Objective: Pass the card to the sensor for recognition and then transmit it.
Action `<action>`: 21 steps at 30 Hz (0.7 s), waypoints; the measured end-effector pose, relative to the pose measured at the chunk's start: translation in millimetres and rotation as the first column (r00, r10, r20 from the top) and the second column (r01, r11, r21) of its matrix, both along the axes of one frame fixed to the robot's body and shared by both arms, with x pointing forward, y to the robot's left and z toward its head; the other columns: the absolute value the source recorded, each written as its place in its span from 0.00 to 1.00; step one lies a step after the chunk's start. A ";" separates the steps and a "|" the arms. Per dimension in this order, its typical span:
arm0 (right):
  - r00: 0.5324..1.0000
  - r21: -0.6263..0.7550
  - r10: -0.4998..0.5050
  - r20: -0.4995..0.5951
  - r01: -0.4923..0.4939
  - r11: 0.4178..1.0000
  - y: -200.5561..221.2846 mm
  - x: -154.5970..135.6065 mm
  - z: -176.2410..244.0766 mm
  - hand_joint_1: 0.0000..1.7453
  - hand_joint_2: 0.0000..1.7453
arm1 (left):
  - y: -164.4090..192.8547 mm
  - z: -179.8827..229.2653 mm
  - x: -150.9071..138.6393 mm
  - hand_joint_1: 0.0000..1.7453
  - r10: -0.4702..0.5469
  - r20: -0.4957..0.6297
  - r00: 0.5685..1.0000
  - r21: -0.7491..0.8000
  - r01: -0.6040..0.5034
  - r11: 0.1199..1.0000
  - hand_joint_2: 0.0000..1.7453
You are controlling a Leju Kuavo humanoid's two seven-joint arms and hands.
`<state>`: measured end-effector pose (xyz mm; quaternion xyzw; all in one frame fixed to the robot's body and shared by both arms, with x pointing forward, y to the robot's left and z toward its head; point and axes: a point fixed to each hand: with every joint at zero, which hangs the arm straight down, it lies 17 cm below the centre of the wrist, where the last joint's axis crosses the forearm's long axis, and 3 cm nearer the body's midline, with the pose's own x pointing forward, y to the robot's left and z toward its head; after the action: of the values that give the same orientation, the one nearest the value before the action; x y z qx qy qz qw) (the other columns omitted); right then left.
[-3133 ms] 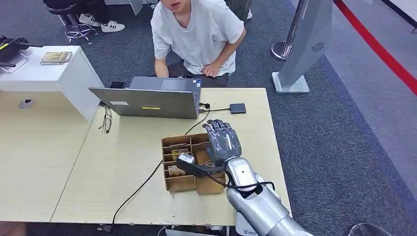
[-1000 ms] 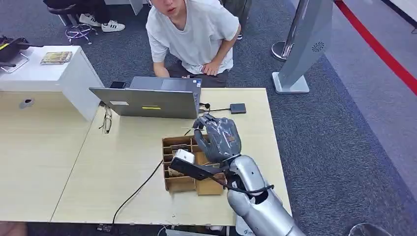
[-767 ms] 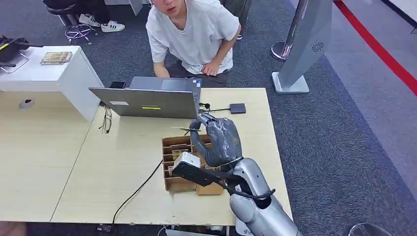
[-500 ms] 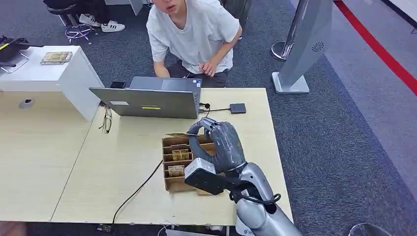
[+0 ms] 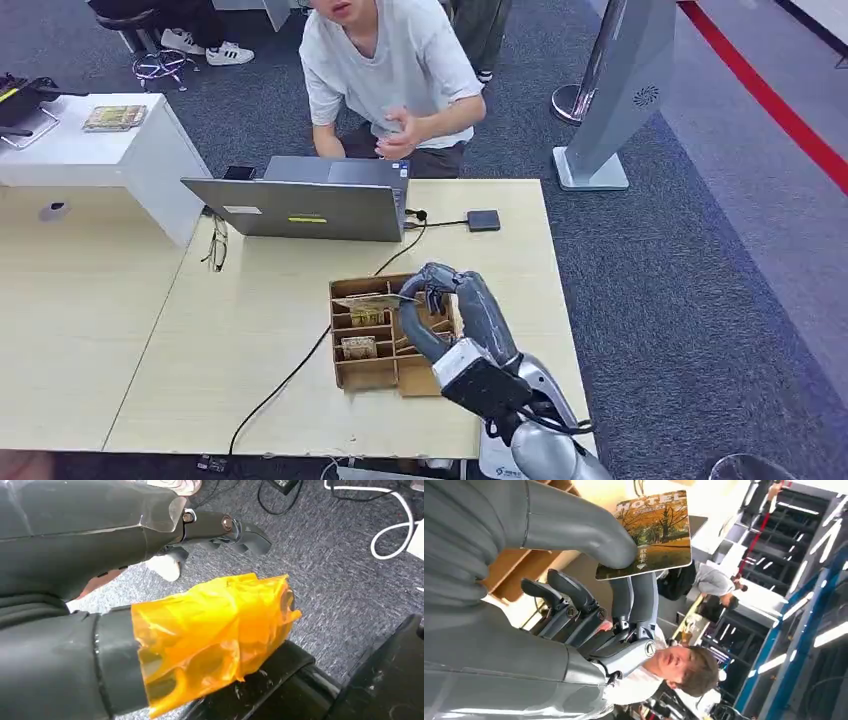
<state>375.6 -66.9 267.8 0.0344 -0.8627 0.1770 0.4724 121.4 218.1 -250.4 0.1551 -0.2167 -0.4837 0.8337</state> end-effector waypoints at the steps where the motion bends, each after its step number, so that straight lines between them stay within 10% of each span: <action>1: 1.000 0.014 0.006 -0.005 -0.006 1.000 -1.6 -1.4 -0.3 1.00 1.00 | 0.3 0.0 0.0 0.00 0.002 0.001 1.000 0.000 -0.002 1.000 0.00; 21: 1.000 0.076 0.005 -0.029 -0.003 0.997 -17.1 -8.5 -7.0 1.00 1.00 | 4.6 0.1 0.7 0.00 0.010 0.008 1.000 0.005 -0.010 1.000 0.00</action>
<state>367.1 -84.0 260.7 0.0567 -0.8617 0.1444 0.4831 122.2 222.7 -250.4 0.1601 -0.2180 -0.4794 0.8349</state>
